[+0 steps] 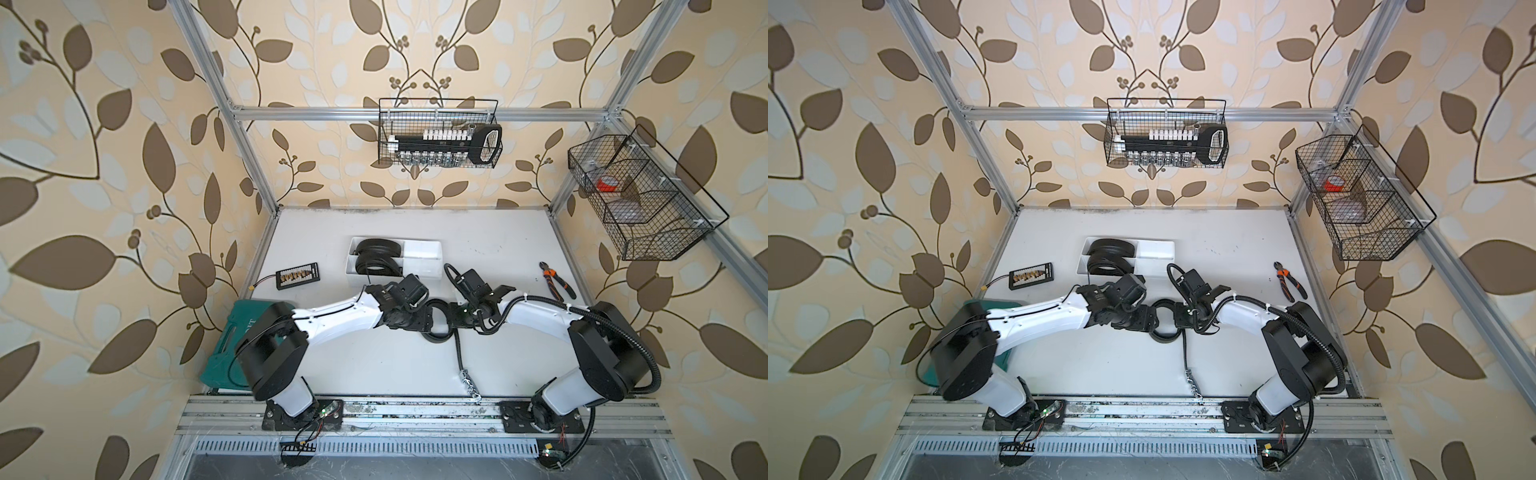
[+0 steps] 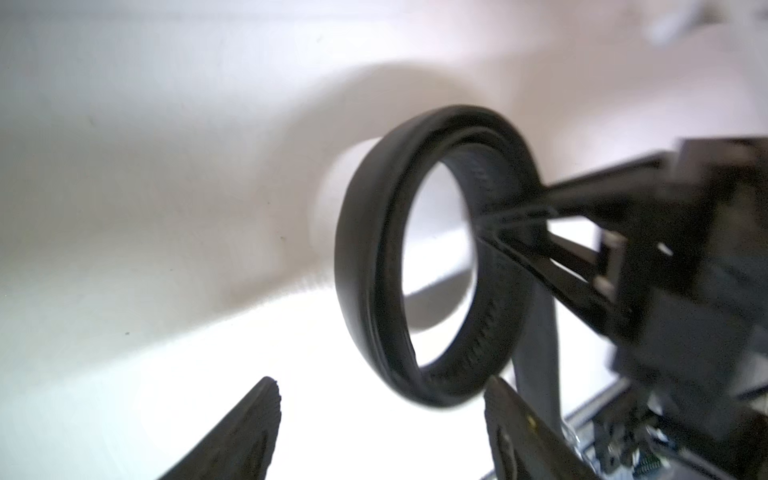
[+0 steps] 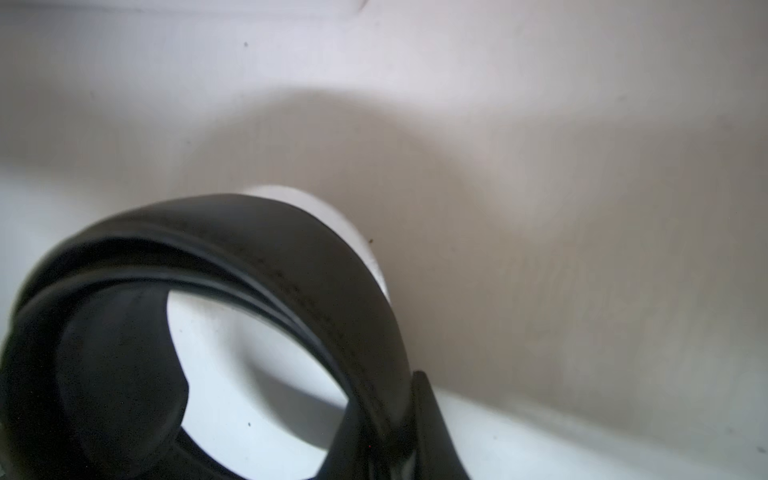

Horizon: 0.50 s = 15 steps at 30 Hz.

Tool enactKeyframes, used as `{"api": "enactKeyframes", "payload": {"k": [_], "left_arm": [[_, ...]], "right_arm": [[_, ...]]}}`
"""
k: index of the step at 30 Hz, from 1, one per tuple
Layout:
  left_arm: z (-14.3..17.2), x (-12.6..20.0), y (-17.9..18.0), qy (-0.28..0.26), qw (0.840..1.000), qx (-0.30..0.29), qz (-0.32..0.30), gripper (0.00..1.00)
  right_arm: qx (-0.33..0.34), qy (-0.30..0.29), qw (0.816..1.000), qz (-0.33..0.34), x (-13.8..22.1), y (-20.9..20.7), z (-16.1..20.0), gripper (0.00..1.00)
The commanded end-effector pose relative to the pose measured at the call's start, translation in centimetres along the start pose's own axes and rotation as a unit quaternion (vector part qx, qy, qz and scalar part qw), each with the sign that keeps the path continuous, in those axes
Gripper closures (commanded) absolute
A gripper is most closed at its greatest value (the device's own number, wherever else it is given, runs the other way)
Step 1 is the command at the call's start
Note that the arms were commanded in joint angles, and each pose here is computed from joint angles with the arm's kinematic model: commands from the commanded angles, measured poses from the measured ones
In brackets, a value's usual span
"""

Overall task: Place the belts into the storage roll
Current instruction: Roll the belt at the center of the board.

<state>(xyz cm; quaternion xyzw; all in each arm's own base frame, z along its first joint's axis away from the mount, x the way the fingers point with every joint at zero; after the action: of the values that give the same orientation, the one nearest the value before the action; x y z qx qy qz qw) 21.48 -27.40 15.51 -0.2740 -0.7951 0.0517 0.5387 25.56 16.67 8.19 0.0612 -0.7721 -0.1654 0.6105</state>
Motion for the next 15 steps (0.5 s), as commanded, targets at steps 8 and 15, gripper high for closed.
{"api": "enactKeyframes", "payload": {"k": [8, 15], "left_arm": [[3.3, -0.9, -9.8, -0.062, 0.983, -0.170, 0.033, 0.01], [4.1, -5.0, -12.6, -0.041, 0.977, -0.202, -0.055, 0.02]], "right_arm": [[-0.008, 0.012, 1.000, 0.009, 1.7, -2.2, -2.5, 0.93], [-0.015, 0.015, 1.000, 0.010, 2.3, -3.3, -2.6, 0.93]]}}
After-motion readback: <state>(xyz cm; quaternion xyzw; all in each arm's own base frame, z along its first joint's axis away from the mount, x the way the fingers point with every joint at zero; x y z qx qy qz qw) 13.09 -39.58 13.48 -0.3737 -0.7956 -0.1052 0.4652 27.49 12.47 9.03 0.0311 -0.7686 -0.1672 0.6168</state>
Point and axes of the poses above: each gripper's point midway between its finger pads, its own x axis back along the fingers, its own y axis along the line the jaws close on, z = x × y, the point moved 6 cm from there along x, back along the fingers, and after that the axes turned 8 degrees about -x, right-handed, at the moved point
